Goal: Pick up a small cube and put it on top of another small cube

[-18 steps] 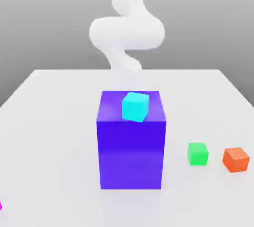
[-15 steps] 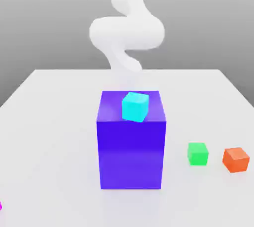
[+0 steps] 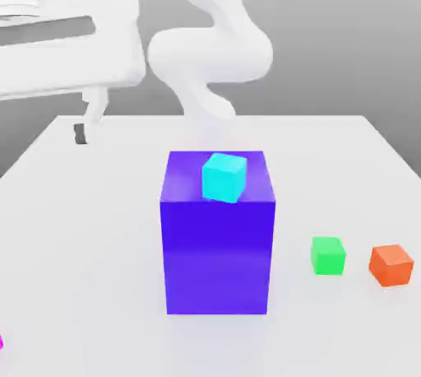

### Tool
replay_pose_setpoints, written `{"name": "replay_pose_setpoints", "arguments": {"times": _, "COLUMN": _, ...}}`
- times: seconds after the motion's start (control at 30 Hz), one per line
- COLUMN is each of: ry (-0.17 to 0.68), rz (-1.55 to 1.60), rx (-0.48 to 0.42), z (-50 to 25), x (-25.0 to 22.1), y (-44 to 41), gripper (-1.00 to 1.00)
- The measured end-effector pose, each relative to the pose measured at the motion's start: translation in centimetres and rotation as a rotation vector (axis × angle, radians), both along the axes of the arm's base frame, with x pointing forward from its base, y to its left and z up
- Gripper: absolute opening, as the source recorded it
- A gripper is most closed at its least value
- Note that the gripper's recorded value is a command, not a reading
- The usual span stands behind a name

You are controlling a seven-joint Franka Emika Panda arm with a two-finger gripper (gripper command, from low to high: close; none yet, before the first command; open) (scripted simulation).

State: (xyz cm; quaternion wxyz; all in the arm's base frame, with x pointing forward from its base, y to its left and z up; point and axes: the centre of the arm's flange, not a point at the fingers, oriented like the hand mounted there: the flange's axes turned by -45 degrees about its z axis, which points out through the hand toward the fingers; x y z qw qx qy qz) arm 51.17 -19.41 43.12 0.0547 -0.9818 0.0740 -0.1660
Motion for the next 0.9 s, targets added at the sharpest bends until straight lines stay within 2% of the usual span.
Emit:
{"name": "replay_pose_setpoints", "arguments": {"times": 0.23, "ry": 0.147, "rz": -0.048, "rx": -0.008, "z": -11.0, "x": -0.4, "y": -6.5, "gripper": 0.00}}
{"name": "replay_pose_setpoints", "arguments": {"times": 0.5, "ry": 0.321, "rz": -0.102, "rx": -0.057, "z": -22.5, "x": -4.7, "y": -13.9, "gripper": 0.00}}
{"name": "replay_pose_setpoints", "arguments": {"times": 0.63, "ry": 0.343, "rz": -0.106, "rx": -0.067, "z": -28.7, "x": -5.4, "y": -14.9, "gripper": 0.00}}
{"name": "replay_pose_setpoints", "arguments": {"times": 0.67, "ry": 0.344, "rz": -0.107, "rx": -0.067, "z": -29.8, "x": -5.5, "y": -14.9, "gripper": -1.00}}
{"name": "replay_pose_setpoints", "arguments": {"times": 0.9, "ry": 0.345, "rz": -0.107, "rx": -0.065, "z": -29.8, "x": -5.5, "y": -14.9, "gripper": -1.00}}
